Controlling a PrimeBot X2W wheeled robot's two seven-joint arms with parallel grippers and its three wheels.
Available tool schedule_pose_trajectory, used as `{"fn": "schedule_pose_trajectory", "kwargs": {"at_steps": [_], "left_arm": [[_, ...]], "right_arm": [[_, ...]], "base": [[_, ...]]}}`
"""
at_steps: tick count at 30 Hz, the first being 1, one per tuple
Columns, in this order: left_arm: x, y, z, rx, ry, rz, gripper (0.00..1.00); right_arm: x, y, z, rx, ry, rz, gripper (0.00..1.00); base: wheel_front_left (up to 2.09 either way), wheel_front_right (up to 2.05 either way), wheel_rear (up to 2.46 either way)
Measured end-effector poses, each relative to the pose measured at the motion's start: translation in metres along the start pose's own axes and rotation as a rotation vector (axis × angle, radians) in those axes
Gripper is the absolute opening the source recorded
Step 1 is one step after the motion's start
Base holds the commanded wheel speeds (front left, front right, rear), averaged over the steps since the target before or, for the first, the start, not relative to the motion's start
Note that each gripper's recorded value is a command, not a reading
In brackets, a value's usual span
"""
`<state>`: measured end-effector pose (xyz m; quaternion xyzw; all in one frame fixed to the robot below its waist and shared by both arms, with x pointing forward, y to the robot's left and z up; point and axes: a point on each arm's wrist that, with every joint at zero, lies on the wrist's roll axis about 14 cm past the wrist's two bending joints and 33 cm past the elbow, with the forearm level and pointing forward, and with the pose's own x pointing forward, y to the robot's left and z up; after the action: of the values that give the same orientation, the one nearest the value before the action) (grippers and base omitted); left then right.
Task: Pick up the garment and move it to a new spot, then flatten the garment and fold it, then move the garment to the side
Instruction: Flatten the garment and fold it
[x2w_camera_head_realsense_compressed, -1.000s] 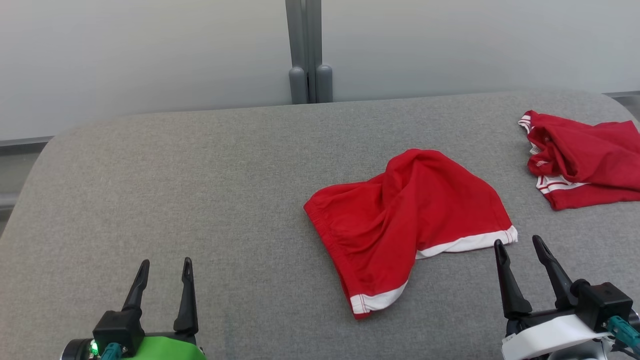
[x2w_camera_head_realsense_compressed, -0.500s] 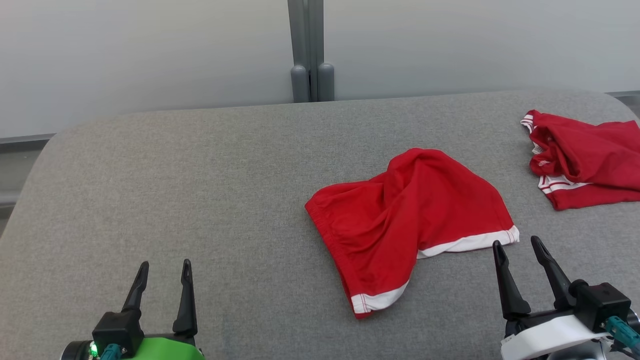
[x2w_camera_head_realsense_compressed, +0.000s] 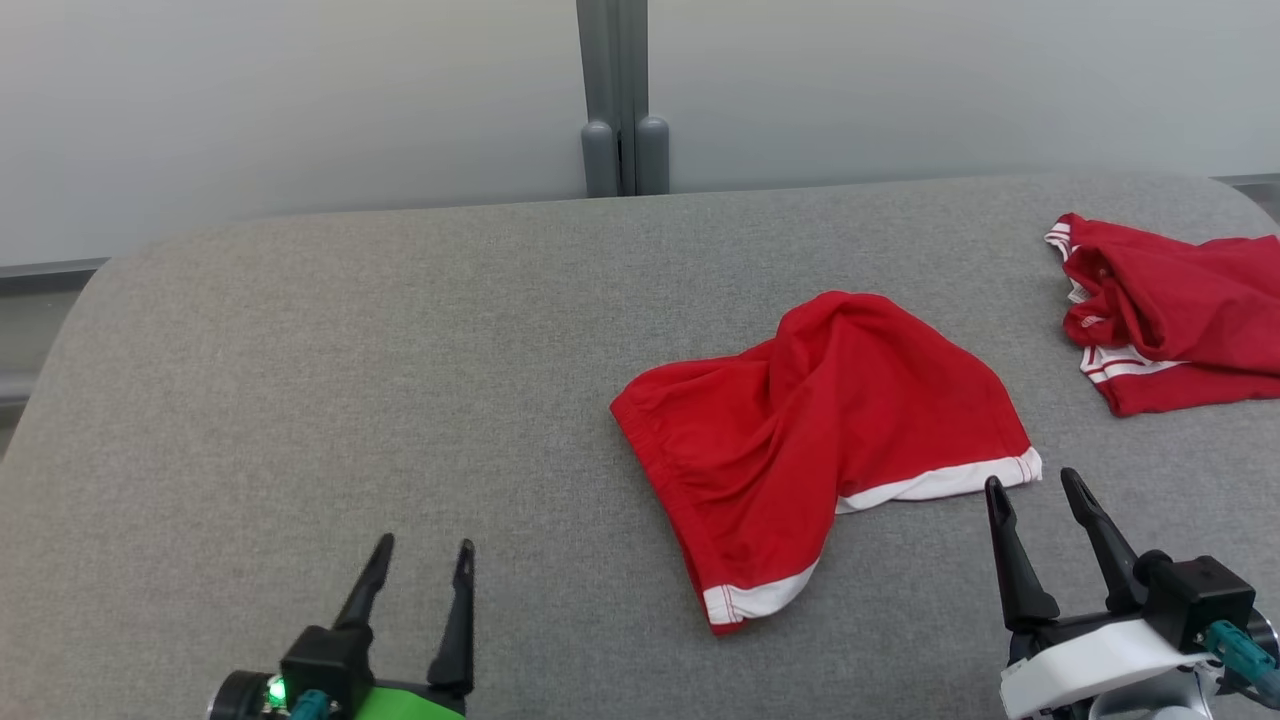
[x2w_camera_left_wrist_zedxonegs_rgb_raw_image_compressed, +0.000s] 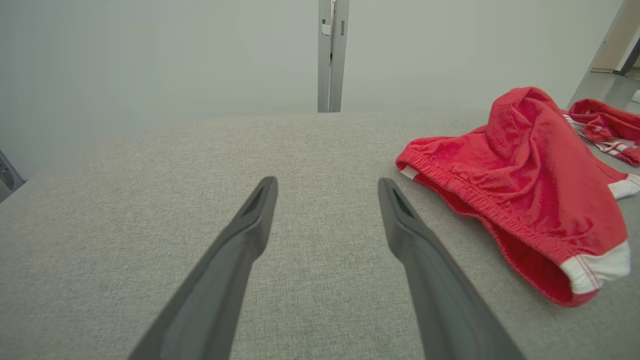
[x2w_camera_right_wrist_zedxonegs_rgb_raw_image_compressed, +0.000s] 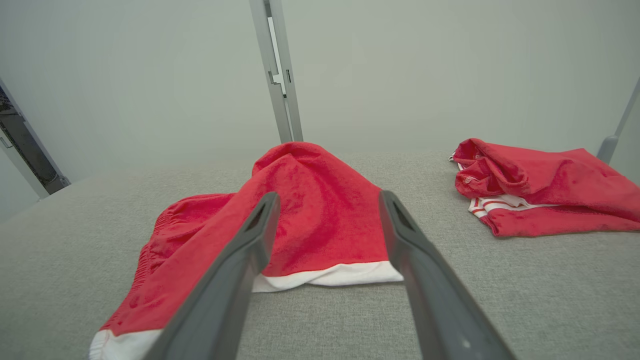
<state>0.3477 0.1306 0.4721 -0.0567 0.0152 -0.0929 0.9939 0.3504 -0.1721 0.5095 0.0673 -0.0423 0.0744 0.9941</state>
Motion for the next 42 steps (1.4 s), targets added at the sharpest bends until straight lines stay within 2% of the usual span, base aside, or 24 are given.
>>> {"fn": "schedule_pose_trajectory", "kwargs": {"at_steps": [11,18,27,38,39,40,41,42], "left_arm": [[0.005,-0.096,-0.041,-0.033,0.137,-0.313,1.00],[0.005,-0.140,-0.067,-0.046,0.230,-0.475,1.00],[0.005,-0.170,-0.090,-0.076,0.320,-0.598,1.00],[0.018,-0.181,-0.086,-0.105,0.312,-0.643,1.00],[0.020,-0.180,-0.085,-0.120,0.310,-0.638,0.72],[0.021,-0.180,-0.084,-0.127,0.311,-0.634,0.45],[0.022,-0.179,-0.084,-0.134,0.310,-0.629,0.11],[0.023,-0.179,-0.083,-0.141,0.306,-0.626,0.00]], "right_arm": [[0.032,-0.036,-0.020,-0.082,0.081,-0.038,1.00],[0.051,-0.059,-0.049,-0.112,0.182,-0.066,1.00],[0.062,-0.075,-0.085,-0.095,0.298,-0.104,1.00],[0.065,-0.081,-0.124,-0.044,0.418,-0.138,1.00],[0.065,-0.078,-0.131,-0.030,0.435,-0.137,1.00],[0.066,-0.076,-0.133,-0.023,0.442,-0.134,0.80],[0.068,-0.073,-0.136,-0.014,0.445,-0.130,0.26],[0.070,-0.072,-0.137,-0.006,0.445,-0.128,0.00]], "base": [[0.00,0.00,0.00],[0.00,0.00,0.00],[0.00,0.00,0.00],[0.00,0.00,0.00],[0.00,0.00,0.00],[0.00,0.00,0.00],[0.00,0.00,0.00],[0.00,0.00,0.00]]}}
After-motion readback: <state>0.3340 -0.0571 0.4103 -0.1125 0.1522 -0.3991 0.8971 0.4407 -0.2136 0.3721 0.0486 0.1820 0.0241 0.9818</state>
